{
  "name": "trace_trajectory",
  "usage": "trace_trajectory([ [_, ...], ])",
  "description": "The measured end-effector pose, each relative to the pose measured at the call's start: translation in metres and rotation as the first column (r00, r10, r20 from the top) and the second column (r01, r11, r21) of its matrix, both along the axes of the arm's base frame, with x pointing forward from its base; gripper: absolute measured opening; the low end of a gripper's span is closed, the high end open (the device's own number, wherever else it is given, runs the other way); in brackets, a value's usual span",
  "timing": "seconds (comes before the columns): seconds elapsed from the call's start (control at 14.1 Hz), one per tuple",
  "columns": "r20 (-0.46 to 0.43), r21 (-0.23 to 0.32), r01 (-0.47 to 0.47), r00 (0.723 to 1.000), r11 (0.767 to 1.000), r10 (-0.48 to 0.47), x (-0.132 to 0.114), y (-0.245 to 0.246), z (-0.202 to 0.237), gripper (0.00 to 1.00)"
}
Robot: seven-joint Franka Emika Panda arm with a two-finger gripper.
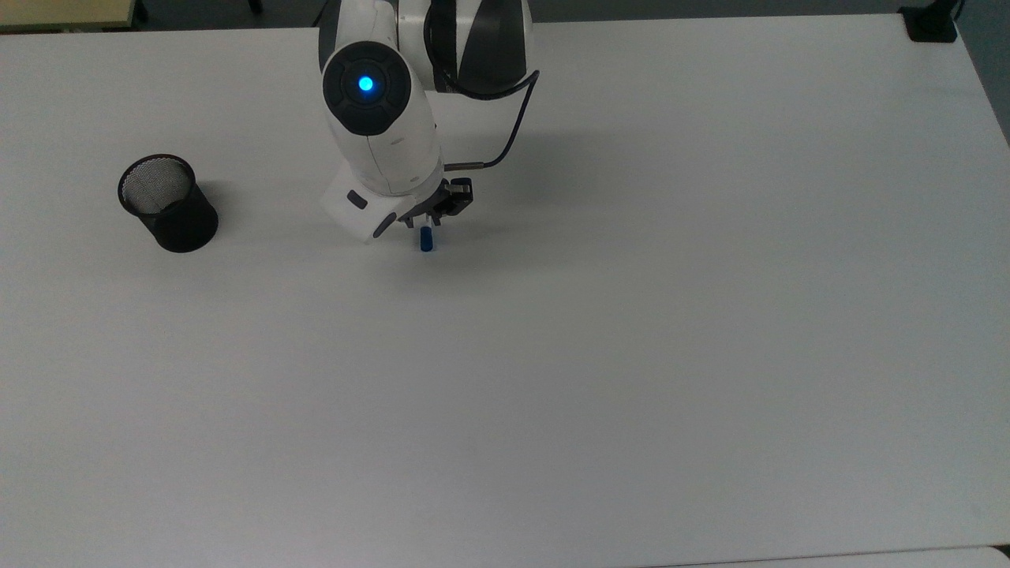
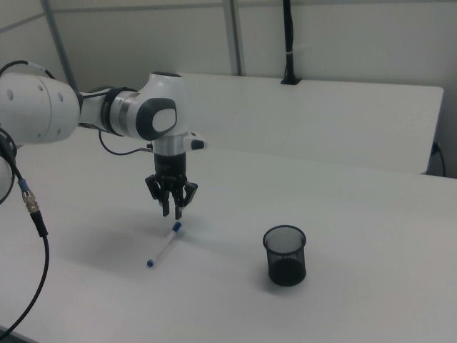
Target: Remove the marker
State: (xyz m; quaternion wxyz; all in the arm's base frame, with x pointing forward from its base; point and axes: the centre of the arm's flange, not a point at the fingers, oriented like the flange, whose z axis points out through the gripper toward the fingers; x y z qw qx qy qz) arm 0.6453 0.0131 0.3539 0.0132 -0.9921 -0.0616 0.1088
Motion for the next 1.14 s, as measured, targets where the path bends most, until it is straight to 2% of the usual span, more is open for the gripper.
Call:
trace_trajectory([
  [0.28, 0.024, -0.001, 0.0, 1.0, 1.0, 0.0, 0.004, 0.0, 0.011, 0.74],
  [0.43, 0.078, -0.008, -0.015, 0.997, 1.0, 0.016, 0.006, 0.006, 0.042, 0.98],
  [0.57, 0.117, -0.047, -0.038, 0.992, 0.998, 0.043, -0.008, 0.019, 0.097, 1.0],
  [0.71, 0.146, -0.082, -0.019, 0.989, 0.996, 0.031, -0.028, 0.023, 0.148, 1.0],
  [1.0, 0.231, -0.077, 0.111, 0.969, 0.991, -0.09, -0.062, 0.022, 0.224, 1.0],
  [1.14, 0.252, -0.07, 0.146, 0.96, 0.987, -0.124, -0.071, 0.02, 0.24, 1.0],
])
